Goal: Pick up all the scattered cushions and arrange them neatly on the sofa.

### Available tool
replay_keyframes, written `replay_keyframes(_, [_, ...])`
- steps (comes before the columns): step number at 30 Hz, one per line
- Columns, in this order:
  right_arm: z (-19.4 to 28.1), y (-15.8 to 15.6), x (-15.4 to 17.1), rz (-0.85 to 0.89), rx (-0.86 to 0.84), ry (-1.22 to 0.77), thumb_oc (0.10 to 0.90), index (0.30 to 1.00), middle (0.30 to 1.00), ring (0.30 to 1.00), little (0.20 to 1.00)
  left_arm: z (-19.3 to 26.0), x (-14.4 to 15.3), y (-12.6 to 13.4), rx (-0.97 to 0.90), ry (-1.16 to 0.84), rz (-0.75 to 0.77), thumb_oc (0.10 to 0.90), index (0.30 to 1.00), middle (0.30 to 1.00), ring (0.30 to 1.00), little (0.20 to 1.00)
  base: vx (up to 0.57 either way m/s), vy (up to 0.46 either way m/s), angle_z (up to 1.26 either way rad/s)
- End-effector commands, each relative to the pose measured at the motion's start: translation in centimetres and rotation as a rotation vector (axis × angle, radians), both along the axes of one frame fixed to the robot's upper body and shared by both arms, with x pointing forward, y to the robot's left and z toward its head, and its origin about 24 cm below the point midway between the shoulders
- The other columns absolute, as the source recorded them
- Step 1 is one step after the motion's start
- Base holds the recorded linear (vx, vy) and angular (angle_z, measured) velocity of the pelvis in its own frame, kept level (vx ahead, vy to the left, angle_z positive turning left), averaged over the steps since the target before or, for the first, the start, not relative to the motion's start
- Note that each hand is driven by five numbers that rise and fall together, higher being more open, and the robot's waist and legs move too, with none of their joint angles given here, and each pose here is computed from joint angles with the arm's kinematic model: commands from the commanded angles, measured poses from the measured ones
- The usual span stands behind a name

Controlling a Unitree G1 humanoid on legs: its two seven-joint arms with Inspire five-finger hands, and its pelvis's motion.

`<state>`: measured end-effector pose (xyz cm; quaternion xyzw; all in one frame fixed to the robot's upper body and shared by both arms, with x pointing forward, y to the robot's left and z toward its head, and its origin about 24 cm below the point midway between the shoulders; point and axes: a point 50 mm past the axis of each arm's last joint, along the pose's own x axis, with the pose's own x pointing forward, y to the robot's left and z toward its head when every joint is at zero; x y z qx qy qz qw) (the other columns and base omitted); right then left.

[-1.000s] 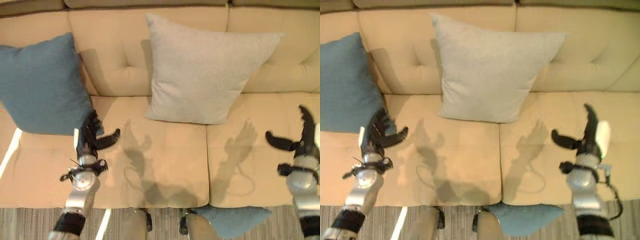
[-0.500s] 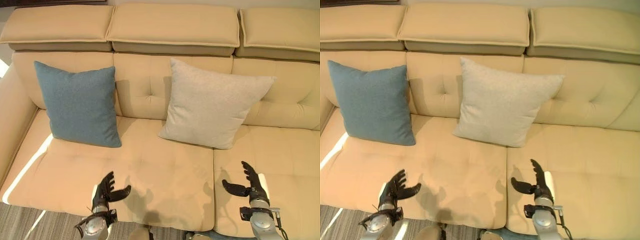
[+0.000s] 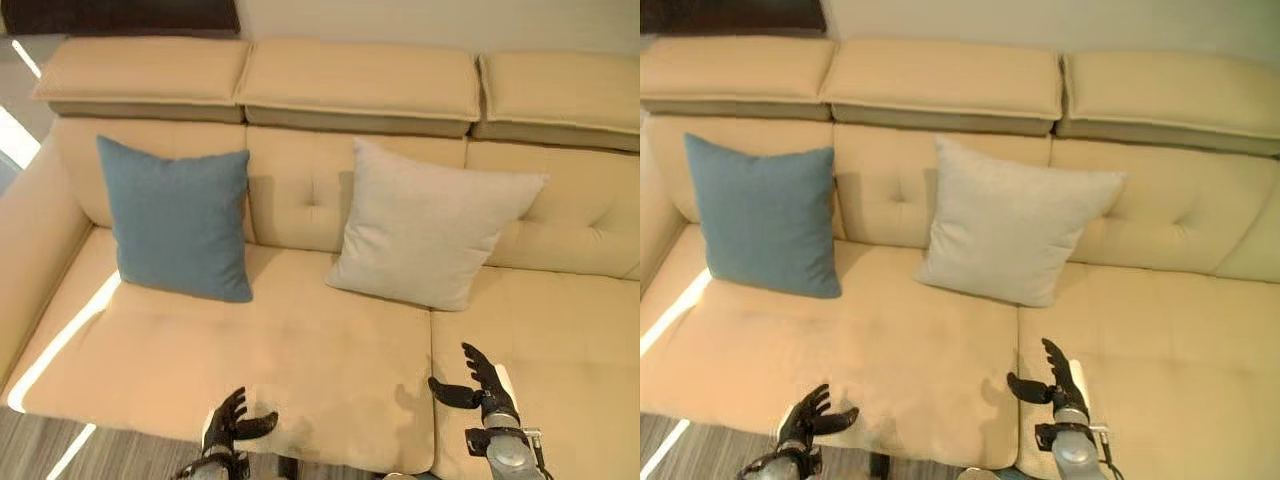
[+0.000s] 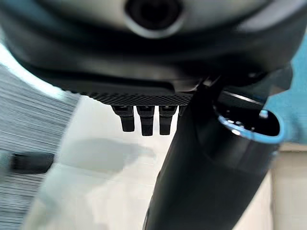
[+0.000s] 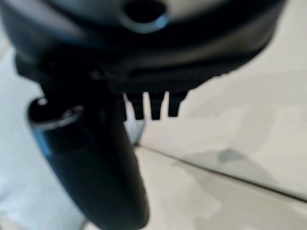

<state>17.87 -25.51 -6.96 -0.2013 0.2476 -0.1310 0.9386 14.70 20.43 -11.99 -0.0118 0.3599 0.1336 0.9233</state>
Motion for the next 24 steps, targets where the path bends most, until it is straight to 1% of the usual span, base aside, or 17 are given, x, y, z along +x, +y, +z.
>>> replay_keyframes(1, [2.5,0.0,2.7,0.019,-0.005,-0.156,0.8,0.9,0.9,0.9,0.9,1.3,1.5,1.5,0.085,-0.09,-0.02,0.8,0.9,0.9,0.9,0.9,-0.13,0.181,0.0])
replay_keyframes(3, [2.1,0.3,2.8,0.034,-0.012,-0.133,0.8,0.9,0.9,0.9,0.9,1.2,1.3,1.8,0.097,-0.079,-0.016,0.8,0.9,0.9,0.9,0.9,-0.15,0.187,-0.07])
replay_keyframes(8, [1.4,1.5,3.3,0.068,-0.011,-0.098,0.8,0.9,0.9,0.9,0.9,0.2,-0.3,3.2,0.143,0.006,0.011,0.8,0.9,0.9,0.9,0.9,-0.16,0.135,-0.36])
replay_keyframes(12, [0.4,2.2,3.4,0.066,0.022,-0.053,0.8,0.9,0.9,0.9,0.9,-0.8,-1.0,4.1,0.228,0.111,-0.034,0.8,0.9,0.9,0.9,0.9,-0.26,0.084,-0.26])
replay_keyframes(13, [0.4,2.2,3.4,0.066,0.022,-0.053,0.8,0.9,0.9,0.9,0.9,-0.8,-1.0,4.1,0.228,0.111,-0.034,0.8,0.9,0.9,0.9,0.9,-0.18,0.06,-0.01])
replay_keyframes(15, [-0.4,1.9,2.9,0.045,0.034,-0.019,0.8,0.9,0.9,0.9,0.9,-1.3,-1.9,4.4,0.236,0.161,-0.039,0.8,0.9,0.9,0.9,0.9,-0.16,0.012,-0.15])
replay_keyframes(16, [-0.8,2.1,2.7,0.04,0.05,0.003,0.8,0.9,0.9,0.9,0.9,-1.8,-3.1,4.7,0.234,0.216,-0.021,0.8,0.9,0.9,0.9,0.9,-0.18,-0.036,-0.31])
replay_keyframes(18, [-0.9,2.5,2.8,0.048,0.058,0.007,0.8,0.9,0.9,0.9,0.9,-2.2,-4.0,4.6,0.221,0.25,0.002,0.8,0.9,0.9,0.9,0.9,-0.12,-0.078,-0.29])
replay_keyframes(21, [-1.0,2.5,2.8,0.04,0.071,0.007,0.8,0.9,0.9,0.9,0.9,-2.6,-4.4,4.3,0.215,0.274,0.015,0.8,0.9,0.9,0.9,0.9,-0.03,-0.092,-0.15])
replay_keyframes(24, [-0.7,1.8,2.6,0.004,0.077,-0.01,0.8,0.9,0.9,0.9,0.9,-2.9,-4.0,2.9,0.203,0.274,-0.034,0.8,0.9,0.9,0.9,0.9,-0.11,-0.123,0.19])
